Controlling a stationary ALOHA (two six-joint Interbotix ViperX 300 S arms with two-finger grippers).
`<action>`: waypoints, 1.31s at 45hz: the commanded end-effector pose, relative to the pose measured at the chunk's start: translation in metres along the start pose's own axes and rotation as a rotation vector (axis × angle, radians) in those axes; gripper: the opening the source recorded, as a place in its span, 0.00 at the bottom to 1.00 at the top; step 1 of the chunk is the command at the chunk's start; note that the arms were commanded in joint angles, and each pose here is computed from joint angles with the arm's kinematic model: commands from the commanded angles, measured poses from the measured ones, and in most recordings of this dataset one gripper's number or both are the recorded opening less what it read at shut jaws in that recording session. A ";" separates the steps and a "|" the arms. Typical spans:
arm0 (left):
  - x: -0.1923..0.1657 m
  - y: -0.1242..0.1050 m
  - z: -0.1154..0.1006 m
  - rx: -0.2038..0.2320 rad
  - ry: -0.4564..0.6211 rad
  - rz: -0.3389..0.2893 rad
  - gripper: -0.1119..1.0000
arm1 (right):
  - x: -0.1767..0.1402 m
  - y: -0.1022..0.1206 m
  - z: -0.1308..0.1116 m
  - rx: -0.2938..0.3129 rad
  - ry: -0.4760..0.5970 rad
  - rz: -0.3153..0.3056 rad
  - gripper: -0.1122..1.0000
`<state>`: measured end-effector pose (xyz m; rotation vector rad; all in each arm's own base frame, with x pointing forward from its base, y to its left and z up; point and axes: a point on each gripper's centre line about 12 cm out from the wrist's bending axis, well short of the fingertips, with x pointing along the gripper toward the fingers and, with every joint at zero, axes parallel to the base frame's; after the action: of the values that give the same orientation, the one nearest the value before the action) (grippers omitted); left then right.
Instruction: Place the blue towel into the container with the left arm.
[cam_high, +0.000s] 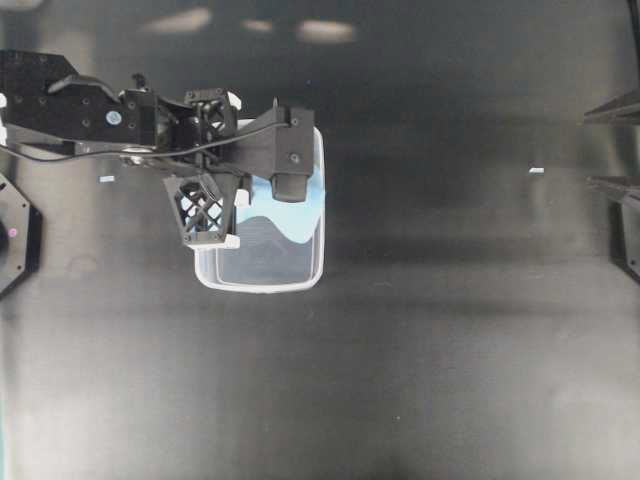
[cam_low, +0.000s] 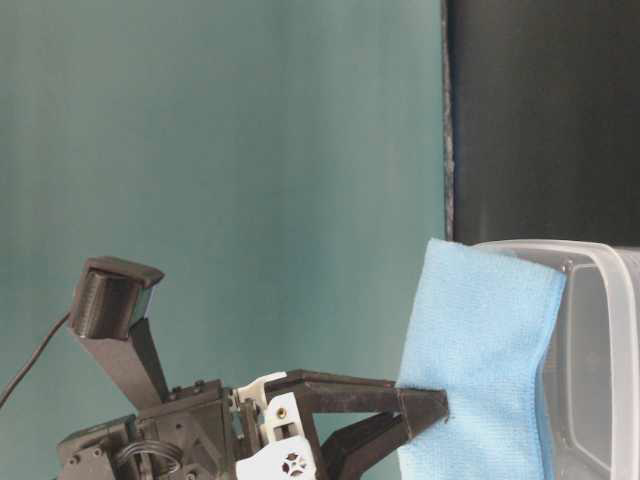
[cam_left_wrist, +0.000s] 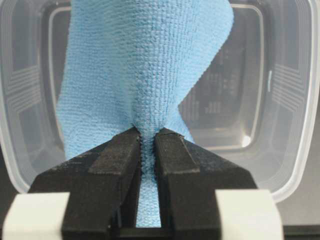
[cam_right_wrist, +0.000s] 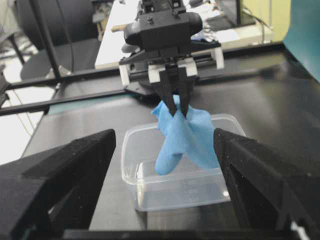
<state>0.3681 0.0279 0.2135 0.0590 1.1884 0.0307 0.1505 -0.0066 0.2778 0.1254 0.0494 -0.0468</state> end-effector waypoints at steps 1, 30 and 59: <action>-0.001 0.003 0.003 -0.010 -0.019 0.006 0.15 | 0.002 0.000 0.003 0.005 -0.002 -0.003 0.79; -0.054 -0.009 0.014 0.016 -0.188 0.002 0.86 | 0.002 -0.002 0.003 0.007 -0.002 -0.018 0.79; -0.180 -0.008 -0.057 0.001 -0.809 0.044 0.86 | 0.002 -0.003 0.001 0.006 0.002 -0.020 0.79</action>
<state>0.2608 0.0123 0.3489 0.0859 0.4637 0.0351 0.1504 -0.0091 0.2769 0.1259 0.0514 -0.0639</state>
